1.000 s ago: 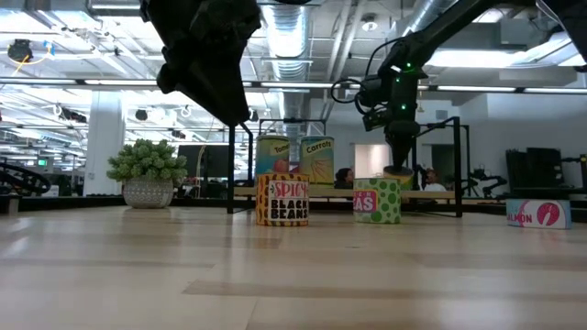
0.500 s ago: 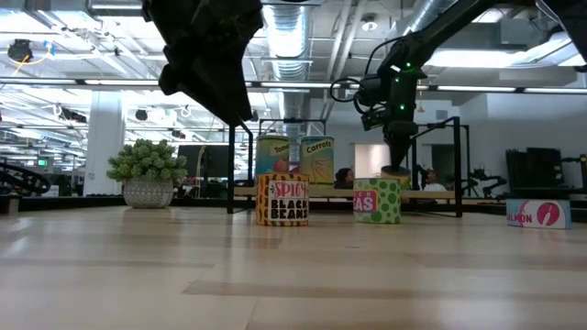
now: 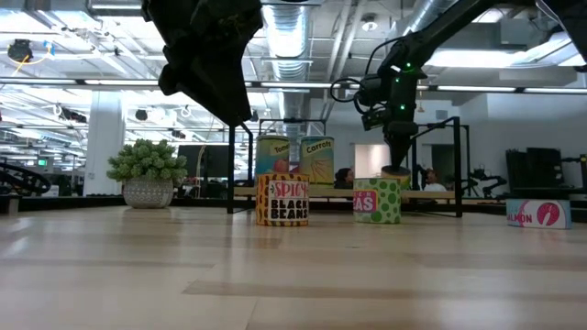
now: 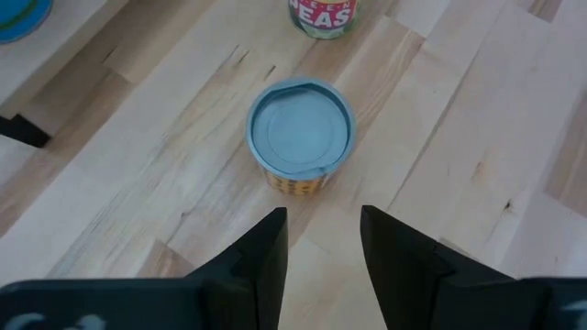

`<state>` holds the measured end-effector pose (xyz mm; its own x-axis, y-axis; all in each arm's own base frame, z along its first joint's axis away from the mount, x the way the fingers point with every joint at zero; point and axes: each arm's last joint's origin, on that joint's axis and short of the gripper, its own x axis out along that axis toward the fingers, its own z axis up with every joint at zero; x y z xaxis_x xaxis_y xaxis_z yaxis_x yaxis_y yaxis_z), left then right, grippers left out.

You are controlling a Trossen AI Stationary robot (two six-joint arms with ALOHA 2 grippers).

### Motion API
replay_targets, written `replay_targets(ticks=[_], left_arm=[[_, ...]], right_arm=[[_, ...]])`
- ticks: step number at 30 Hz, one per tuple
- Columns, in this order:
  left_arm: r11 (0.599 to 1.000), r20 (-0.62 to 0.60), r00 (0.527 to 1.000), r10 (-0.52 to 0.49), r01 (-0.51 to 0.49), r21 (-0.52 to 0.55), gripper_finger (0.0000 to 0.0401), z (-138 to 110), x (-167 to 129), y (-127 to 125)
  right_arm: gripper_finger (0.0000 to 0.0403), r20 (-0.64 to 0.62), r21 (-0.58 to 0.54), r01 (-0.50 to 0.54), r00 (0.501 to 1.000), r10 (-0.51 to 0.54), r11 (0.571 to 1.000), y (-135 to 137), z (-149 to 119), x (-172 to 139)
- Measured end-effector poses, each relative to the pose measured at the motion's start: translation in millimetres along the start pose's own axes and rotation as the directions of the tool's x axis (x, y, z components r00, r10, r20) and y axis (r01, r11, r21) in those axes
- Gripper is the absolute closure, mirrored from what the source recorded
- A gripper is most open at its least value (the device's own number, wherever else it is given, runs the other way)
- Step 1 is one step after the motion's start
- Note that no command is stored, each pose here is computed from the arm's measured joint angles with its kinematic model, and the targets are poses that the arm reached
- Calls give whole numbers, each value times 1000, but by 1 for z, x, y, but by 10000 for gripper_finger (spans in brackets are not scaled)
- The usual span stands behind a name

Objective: Pick and place cans onto a shelf
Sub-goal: Put the canned mushroom on the shelf

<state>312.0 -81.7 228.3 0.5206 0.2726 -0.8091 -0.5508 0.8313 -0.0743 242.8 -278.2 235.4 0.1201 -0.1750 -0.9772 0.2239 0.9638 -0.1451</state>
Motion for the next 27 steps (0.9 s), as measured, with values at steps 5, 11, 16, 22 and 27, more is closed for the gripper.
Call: replay_targets(ticks=[5, 11, 16, 22, 27], left_arm=[[1000, -1, 1000, 1, -1, 1, 273, 0, 0, 0], [999, -1, 1000, 1, -1, 35, 273, 0, 0, 0], [999, 0, 1000, 2, -2, 34, 273, 0, 0, 0], [999, 0, 1000, 2, -2, 34, 273, 0, 0, 0], [999, -1, 1000, 2, -2, 37, 273, 0, 0, 0]], right_arm=[[345, 18, -31, 13, 1000, -13, 999, 0, 3, 0], [346, 35, -124, 22, 999, -18, 992, 8, 10, -1], [347, 64, -147, 39, 997, -30, 988, 13, 17, -1], [347, 45, -81, 68, 997, -64, 994, 12, 17, -1], [346, 14, -14, 73, 997, -72, 997, 6, 10, -1]])
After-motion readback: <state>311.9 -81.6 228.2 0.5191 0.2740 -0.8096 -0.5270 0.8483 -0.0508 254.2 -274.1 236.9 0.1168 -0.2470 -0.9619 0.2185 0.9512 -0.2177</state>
